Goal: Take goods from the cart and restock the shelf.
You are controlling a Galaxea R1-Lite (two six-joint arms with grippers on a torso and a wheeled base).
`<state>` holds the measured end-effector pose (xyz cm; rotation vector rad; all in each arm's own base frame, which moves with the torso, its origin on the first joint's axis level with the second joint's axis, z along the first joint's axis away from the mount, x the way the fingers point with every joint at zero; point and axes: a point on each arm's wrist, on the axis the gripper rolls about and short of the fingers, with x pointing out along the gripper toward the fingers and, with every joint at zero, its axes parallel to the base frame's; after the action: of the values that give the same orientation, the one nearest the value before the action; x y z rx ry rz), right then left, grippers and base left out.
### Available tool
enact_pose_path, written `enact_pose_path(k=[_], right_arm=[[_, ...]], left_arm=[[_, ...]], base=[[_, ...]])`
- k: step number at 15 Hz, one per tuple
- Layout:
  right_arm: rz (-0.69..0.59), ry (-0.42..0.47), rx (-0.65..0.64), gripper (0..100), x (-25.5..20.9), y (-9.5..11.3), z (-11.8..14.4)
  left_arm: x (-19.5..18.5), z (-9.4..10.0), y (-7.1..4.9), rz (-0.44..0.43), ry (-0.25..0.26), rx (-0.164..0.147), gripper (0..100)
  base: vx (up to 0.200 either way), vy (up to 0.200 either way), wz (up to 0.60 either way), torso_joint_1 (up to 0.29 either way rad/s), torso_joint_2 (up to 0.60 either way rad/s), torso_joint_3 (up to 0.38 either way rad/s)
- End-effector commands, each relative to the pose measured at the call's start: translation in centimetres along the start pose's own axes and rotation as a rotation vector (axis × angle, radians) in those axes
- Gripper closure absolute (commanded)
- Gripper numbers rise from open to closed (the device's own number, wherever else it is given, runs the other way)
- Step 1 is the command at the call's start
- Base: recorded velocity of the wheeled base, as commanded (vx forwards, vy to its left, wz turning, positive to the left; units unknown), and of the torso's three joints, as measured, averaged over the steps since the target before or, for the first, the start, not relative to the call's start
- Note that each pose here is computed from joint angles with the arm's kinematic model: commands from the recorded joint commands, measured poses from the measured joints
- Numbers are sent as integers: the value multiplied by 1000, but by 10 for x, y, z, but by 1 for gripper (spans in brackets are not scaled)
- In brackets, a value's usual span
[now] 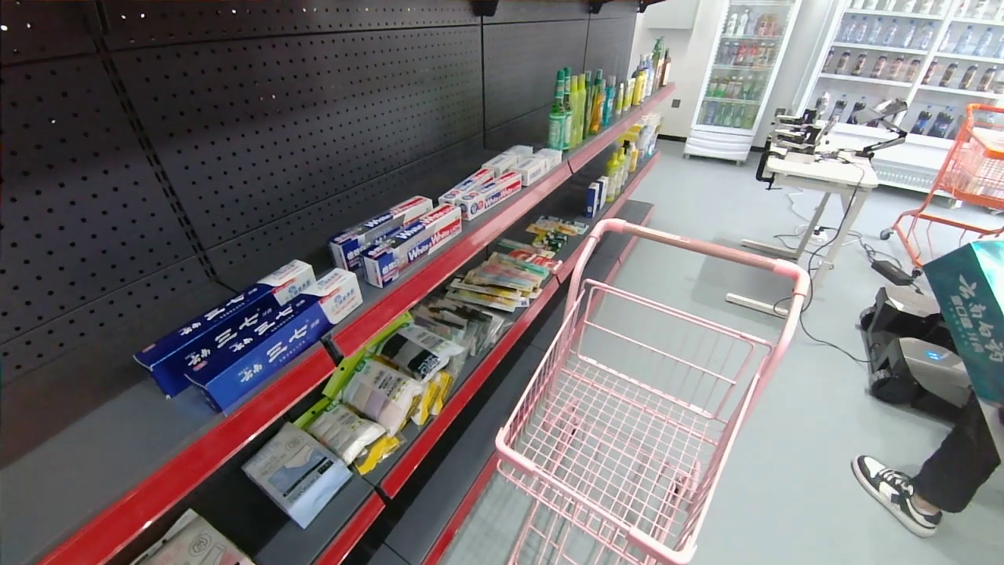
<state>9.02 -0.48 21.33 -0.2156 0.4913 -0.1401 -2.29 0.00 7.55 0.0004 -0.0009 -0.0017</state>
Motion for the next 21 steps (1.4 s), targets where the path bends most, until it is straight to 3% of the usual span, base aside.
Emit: enact_pose_path(k=[1,15,21], right_arm=[[-1,-6,0,100,-1,0,1],[1,13,-60,100,4,0,1],[0,7,-93,100,4,0,1]], left_arm=[[0,0,0,0,1,0,0],[0,0,0,0,1,3,0],[0,0,0,0,1,1,0]], base=[[0,0,0,168,-369,-198],[0,0,0,159,-324,-170],[0,0,0,35,-70,-38]])
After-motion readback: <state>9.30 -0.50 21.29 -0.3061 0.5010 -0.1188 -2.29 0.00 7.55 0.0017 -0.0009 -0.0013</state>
